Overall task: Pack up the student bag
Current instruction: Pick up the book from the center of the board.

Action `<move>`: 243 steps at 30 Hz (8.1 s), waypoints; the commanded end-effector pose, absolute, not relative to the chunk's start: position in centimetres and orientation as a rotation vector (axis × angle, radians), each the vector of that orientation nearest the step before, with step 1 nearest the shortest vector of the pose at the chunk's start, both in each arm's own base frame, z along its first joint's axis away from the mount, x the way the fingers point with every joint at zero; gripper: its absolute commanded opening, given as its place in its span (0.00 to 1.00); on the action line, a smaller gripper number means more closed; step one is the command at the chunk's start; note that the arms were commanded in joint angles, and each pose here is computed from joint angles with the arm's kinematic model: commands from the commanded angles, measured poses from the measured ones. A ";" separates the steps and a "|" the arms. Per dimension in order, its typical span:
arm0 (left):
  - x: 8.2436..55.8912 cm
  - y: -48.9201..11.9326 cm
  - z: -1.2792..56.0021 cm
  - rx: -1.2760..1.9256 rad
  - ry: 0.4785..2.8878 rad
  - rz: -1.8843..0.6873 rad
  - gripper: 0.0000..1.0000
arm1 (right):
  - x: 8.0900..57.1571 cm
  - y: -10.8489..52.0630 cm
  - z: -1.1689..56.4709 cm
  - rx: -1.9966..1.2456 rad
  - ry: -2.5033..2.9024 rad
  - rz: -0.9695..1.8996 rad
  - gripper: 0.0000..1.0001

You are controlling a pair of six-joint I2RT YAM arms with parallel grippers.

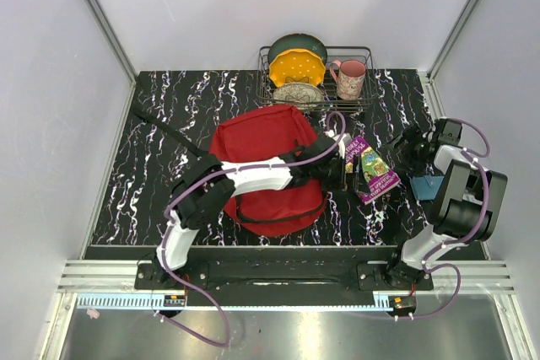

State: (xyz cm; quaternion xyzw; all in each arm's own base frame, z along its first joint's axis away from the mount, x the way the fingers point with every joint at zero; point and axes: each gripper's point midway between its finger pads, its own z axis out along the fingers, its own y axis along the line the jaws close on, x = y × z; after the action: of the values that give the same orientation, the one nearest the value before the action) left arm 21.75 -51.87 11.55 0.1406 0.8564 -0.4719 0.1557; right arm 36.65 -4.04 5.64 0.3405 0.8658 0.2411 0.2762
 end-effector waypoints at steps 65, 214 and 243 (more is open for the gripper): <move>27.7 -54.7 12.9 0.327 2.358 -1.199 0.99 | 29.1 3.4 2.8 0.938 2.373 1.029 0.50; 29.2 -23.7 34.9 -0.466 1.411 -1.545 0.00 | 23.8 29.4 27.3 0.280 1.545 1.811 0.97; 28.5 -26.1 34.4 -0.195 1.527 -1.492 0.76 | 21.5 29.4 28.9 0.051 1.669 1.679 0.00</move>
State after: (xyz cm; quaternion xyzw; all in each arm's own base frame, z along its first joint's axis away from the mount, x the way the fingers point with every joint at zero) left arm 29.14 -25.39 29.12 -0.1547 0.6685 -0.5816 0.4369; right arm 23.45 28.57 26.35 0.0917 0.6564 0.6472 0.3768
